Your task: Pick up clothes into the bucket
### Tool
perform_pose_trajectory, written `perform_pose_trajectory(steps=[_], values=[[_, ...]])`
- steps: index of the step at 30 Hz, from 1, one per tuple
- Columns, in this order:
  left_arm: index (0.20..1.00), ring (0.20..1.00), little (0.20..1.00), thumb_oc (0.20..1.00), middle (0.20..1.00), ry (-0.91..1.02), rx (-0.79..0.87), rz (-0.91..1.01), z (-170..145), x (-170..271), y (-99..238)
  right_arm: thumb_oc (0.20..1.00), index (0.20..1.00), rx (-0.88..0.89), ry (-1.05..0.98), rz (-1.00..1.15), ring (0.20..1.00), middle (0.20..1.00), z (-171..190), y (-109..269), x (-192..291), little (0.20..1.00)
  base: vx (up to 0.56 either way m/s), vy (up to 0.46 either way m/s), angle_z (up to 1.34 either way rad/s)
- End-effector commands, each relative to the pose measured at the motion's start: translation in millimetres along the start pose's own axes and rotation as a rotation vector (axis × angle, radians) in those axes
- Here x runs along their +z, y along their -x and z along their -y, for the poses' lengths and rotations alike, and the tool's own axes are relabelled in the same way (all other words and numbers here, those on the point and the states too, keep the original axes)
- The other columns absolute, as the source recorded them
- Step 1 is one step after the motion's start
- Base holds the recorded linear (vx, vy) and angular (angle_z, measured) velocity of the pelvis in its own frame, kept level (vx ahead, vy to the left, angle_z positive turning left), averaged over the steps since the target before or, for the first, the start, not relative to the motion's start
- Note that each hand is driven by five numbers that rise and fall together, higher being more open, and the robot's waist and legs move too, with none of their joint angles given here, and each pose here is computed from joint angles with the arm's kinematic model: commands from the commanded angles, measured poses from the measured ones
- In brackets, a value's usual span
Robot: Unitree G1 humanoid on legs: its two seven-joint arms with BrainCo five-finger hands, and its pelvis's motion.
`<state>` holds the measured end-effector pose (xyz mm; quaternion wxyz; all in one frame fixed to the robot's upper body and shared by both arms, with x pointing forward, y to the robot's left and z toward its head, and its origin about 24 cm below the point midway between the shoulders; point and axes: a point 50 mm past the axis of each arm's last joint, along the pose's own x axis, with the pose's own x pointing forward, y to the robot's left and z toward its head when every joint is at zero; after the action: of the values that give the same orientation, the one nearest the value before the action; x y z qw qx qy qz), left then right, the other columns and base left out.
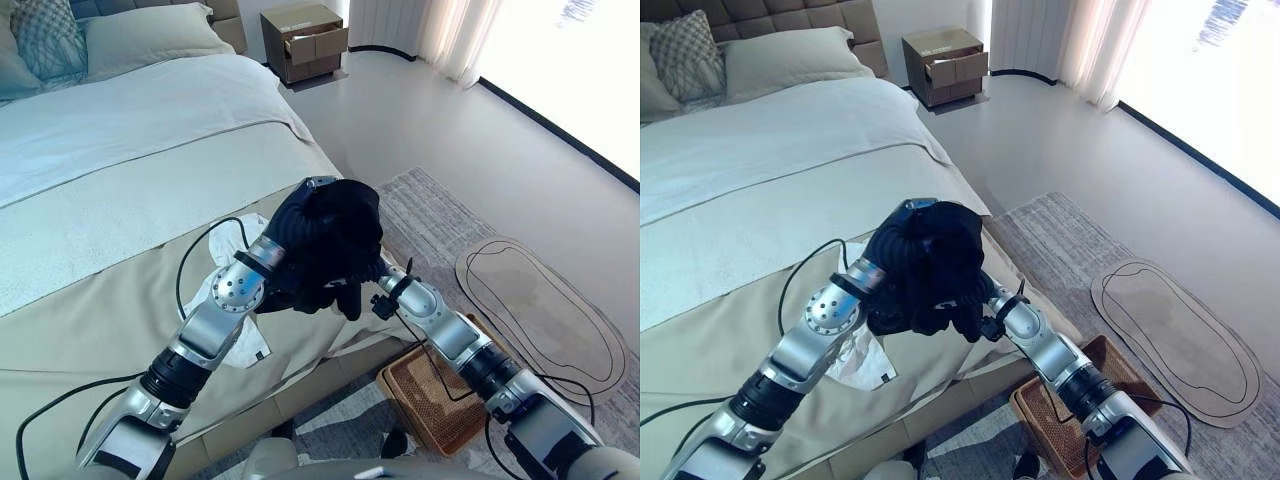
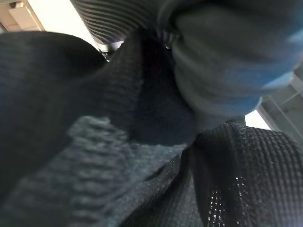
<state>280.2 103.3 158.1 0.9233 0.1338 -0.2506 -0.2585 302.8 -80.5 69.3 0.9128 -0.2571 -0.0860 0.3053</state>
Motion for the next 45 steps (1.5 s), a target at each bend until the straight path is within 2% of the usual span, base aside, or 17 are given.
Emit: perform_pose_trajectory(steps=[1, 8, 18, 19, 20, 21, 26, 33, 39, 45], values=[[0.200, 0.200, 0.200, 0.200, 0.200, 0.057, -0.014, 0.187, 4, 33, -12, 0.200, 0.200, -0.007, -0.018, 0.087, 0.200, 0.200, -4, -11, 20, 0.200, 0.00, 0.000, 0.00], [0.200, 0.200, 0.200, 0.200, 0.200, 0.033, 0.031, 0.168, -6, 30, -5, 0.200, 0.200, -0.098, -0.071, 0.008, 0.200, 0.200, 4, 7, -4, 0.200, 0.00, 0.000, 0.00], [0.200, 0.200, 0.200, 0.200, 0.200, 0.025, 0.185, 0.060, -27, 7, 23, 0.200, 0.200, -0.320, -0.271, -0.136, 0.200, 0.200, 20, 63, -48, 0.200, 0.00, 0.003, -0.04], [0.291, 0.291, 0.291, 0.291, 0.291, 0.060, 0.226, 0.002, -29, -7, 32, 0.200, 0.200, -0.387, -0.304, -0.168, 0.200, 0.200, 24, 76, -58, 0.200, 0.01, -0.004, -0.14], [0.708, 0.708, 0.708, 0.708, 0.708, 0.063, 0.243, -0.022, -29, -12, 35, 0.200, 0.200, -0.416, -0.314, -0.185, 0.200, 0.200, 26, 81, -62, 0.200, 0.01, -0.010, -0.07], [1.000, 1.000, 1.000, 1.000, 1.000, 0.056, 0.259, -0.058, -30, -20, 40, 0.200, 0.200, -0.452, -0.319, -0.192, 0.200, 0.200, 29, 87, -64, 0.200, 0.01, -0.008, -0.05], [1.000, 1.000, 1.000, 1.000, 1.000, 0.028, 0.321, -0.177, -32, -44, 61, 0.200, 0.200, -0.582, -0.326, -0.213, 0.200, 0.200, 42, 107, -71, 0.200, 0.00, -0.001, -0.03], [1.000, 1.000, 1.000, 1.000, 1.000, 0.043, 0.406, -0.427, -29, -85, 112, 0.200, 0.200, -0.843, -0.405, -0.231, 0.200, 0.200, 65, 139, -85, 0.200, 0.01, 0.001, -0.15], [1.000, 1.000, 1.000, 1.000, 1.000, 0.041, 0.374, -0.600, -19, -110, 142, 0.200, 0.200, -0.940, -0.362, -0.260, 0.200, 0.200, 82, 155, -90, 0.200, 0.01, -0.006, -0.09], [1.000, 1.000, 1.000, 1.000, 1.000, 0.099, 0.405, -0.586, -16, -111, 148, 0.200, 0.200, -1.004, -0.292, -0.245, 0.200, 0.200, 104, 157, -86, 0.200, -0.08, -0.006, -0.05]])
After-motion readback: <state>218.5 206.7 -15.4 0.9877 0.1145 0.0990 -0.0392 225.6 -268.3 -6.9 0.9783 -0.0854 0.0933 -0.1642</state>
